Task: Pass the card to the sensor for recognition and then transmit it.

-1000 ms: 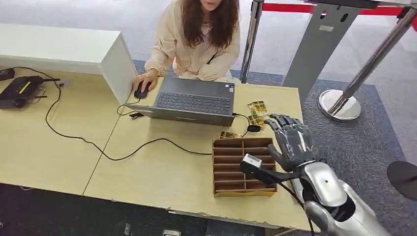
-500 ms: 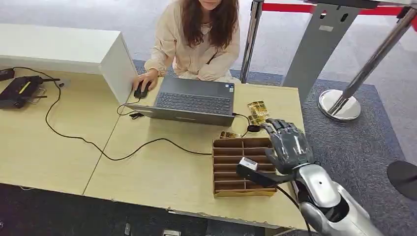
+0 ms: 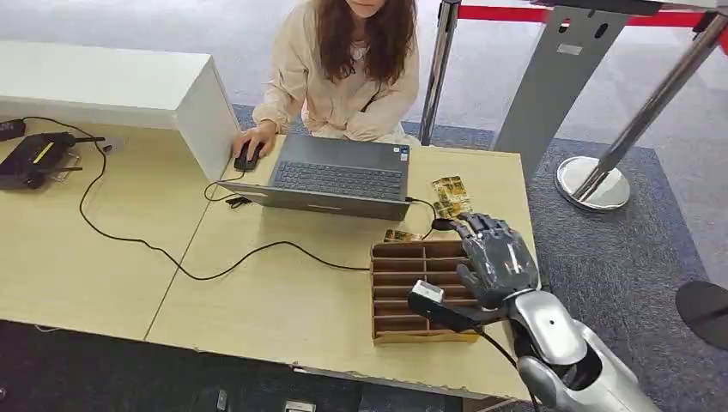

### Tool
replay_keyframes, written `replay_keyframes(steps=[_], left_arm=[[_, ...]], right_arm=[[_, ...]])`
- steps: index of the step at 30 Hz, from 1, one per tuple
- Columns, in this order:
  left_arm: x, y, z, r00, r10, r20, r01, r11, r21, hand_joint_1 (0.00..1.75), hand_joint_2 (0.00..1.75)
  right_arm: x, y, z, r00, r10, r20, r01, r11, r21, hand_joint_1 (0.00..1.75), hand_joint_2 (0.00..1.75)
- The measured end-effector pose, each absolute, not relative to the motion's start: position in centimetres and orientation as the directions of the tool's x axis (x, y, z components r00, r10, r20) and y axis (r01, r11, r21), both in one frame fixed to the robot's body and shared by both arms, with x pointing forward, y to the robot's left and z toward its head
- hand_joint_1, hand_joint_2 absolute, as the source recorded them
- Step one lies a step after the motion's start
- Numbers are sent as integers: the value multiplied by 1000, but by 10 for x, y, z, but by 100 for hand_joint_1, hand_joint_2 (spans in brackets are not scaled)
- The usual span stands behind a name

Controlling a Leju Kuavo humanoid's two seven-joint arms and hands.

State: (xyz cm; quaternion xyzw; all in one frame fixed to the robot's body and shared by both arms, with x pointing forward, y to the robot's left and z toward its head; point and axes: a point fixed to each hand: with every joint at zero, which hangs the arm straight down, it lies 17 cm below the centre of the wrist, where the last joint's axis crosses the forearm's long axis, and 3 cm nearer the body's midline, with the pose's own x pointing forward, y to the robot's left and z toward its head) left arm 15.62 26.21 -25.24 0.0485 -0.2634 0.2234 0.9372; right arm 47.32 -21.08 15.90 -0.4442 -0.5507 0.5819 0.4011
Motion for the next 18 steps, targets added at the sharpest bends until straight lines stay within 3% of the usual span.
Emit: replay_keyframes(steps=[18], left_arm=[[157, 262, -252, 759, 395, 518, -446, 895, -28, 0, 0]], right_arm=[[466, -212, 144, -282, 958, -53, -10, -58, -998, 54, 175]])
